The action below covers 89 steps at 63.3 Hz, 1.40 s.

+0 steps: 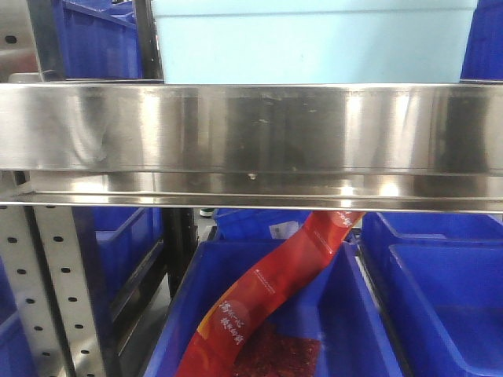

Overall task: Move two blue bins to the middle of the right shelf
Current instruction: 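Lower the light-blue bin onto the upper shelf rollers with both grippers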

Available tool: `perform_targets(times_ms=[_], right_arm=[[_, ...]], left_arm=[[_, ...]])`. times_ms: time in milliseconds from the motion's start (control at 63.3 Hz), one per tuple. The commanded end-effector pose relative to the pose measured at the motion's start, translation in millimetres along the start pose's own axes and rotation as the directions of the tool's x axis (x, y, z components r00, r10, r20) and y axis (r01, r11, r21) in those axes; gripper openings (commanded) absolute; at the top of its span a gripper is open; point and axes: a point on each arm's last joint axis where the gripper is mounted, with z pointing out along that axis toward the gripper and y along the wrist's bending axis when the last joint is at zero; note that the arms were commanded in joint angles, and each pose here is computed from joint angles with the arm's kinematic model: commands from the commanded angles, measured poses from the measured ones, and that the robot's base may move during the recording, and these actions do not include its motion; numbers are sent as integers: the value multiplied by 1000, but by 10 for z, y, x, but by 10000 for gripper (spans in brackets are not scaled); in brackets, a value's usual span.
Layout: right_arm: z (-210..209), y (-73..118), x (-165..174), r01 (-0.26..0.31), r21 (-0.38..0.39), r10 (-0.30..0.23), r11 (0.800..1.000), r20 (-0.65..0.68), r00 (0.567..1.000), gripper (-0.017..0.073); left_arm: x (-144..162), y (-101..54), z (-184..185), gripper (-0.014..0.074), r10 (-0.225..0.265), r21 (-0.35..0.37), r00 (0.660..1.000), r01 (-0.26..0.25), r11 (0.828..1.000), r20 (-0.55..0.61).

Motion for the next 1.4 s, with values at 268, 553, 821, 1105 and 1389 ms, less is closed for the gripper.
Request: perform_targets(times_ms=[268, 553, 821, 1105, 1389], right_arm=[[-188, -118, 733, 83, 49, -90, 995, 186, 978, -151], [-463, -150, 1236, 101, 59, -113, 993, 289, 951, -151], [-684, -177, 1641, 105, 64, -122, 992, 422, 898, -151], [-752, -174, 1664, 106, 66, -125, 992, 468, 875, -151], [-752, -174, 1664, 106, 66, -125, 992, 468, 875, -151]], left_arm=[[820, 28, -287, -111, -110, 75, 963, 94, 993, 245], [1721, 47, -430, -111, -146, 132, 919, 104, 986, 367], [2299, 62, -529, -111, -150, 161, 861, 80, 984, 486], [2380, 68, -522, -111, -130, 147, 863, 65, 987, 488], [2380, 68, -522, -111, -130, 147, 863, 65, 987, 488]])
